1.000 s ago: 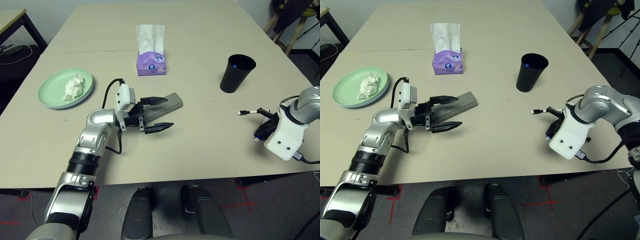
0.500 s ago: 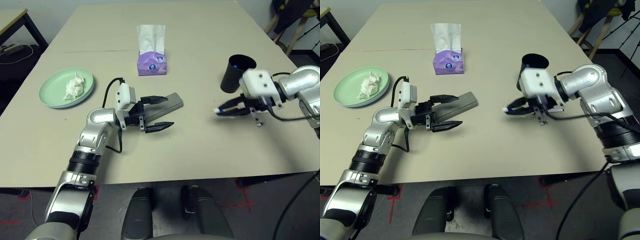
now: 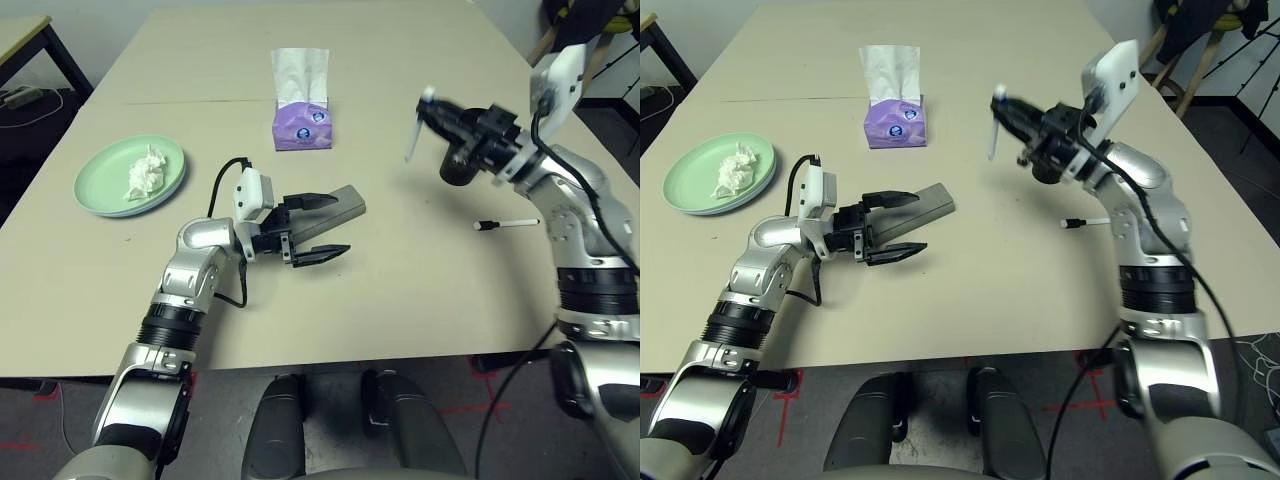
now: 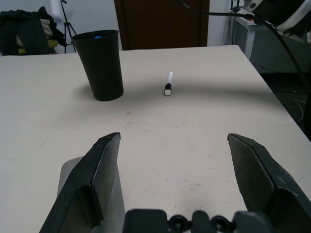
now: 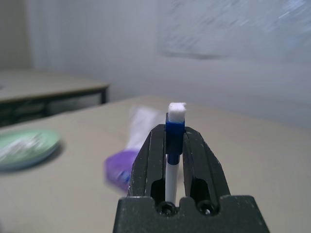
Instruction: Organize and tidy the items on the table.
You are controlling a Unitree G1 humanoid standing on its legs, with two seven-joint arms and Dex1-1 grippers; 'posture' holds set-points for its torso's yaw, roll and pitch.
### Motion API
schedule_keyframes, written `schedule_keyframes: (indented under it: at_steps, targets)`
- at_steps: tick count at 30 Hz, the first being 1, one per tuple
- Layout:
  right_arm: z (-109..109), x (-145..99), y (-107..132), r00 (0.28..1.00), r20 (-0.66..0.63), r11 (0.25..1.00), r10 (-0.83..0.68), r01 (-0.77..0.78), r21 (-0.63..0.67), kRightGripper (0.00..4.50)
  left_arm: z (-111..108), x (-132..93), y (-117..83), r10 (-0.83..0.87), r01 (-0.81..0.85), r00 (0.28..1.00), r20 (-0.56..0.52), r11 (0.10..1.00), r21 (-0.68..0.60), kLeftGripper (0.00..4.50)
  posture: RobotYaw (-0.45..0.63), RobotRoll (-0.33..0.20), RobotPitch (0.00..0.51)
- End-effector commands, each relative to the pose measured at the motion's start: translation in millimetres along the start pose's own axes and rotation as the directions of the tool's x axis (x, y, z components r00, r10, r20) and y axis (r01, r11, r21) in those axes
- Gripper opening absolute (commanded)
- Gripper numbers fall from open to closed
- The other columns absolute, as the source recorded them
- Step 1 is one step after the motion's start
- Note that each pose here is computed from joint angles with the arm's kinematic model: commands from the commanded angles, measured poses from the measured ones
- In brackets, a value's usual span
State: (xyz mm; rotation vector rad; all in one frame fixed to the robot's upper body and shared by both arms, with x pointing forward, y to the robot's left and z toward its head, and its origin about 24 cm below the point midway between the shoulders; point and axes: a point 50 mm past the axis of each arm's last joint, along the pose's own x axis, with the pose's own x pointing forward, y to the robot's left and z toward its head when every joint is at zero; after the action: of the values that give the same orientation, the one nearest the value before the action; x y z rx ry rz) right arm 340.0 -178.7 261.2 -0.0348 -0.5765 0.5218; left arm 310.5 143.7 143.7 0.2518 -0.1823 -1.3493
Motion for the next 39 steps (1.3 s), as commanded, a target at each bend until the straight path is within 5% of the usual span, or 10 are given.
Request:
schedule_keyframes:
  at_steps: [1, 9, 19, 27, 39]
  targets:
    - [-8, -8, -12, 0.981, 0.013, 0.978, -0.195, 0.195, -0.070, 0.31, -4, 0, -2, -0.004, 0.004, 1.000, -0.022, 1.000, -0.001, 4.50, 0.07, 0.000, 0.144]
    - [-27, -18, -25, 0.868, -0.068, 0.868, -0.491, 0.482, -0.120, 0.31, -6, -2, -3, -0.003, 0.002, 1.000, -0.027, 1.000, -0.005, 4.50, 0.06, 0.000, 0.145]
    - [-45, -24, -27, 0.794, -0.257, 0.831, -0.551, 0.549, -0.083, 0.31, -3, -4, -1, -0.006, 0.007, 0.999, -0.034, 1.000, 0.003, 4.50, 0.07, 0.000, 0.144]
    - [-46, -21, -28, 0.809, -0.331, 0.870, -0.487, 0.482, -0.101, 0.31, -2, -5, 0, -0.003, 0.003, 0.999, -0.037, 1.000, 0.005, 4.50, 0.07, 0.000, 0.147]
    - [-25, -13, -34, 0.864, -0.179, 0.880, -0.471, 0.443, -0.173, 4.47, -2, -5, -1, 0.004, -0.004, 0.999, -0.034, 1.000, 0.004, 4.50, 0.08, 0.000, 0.146]
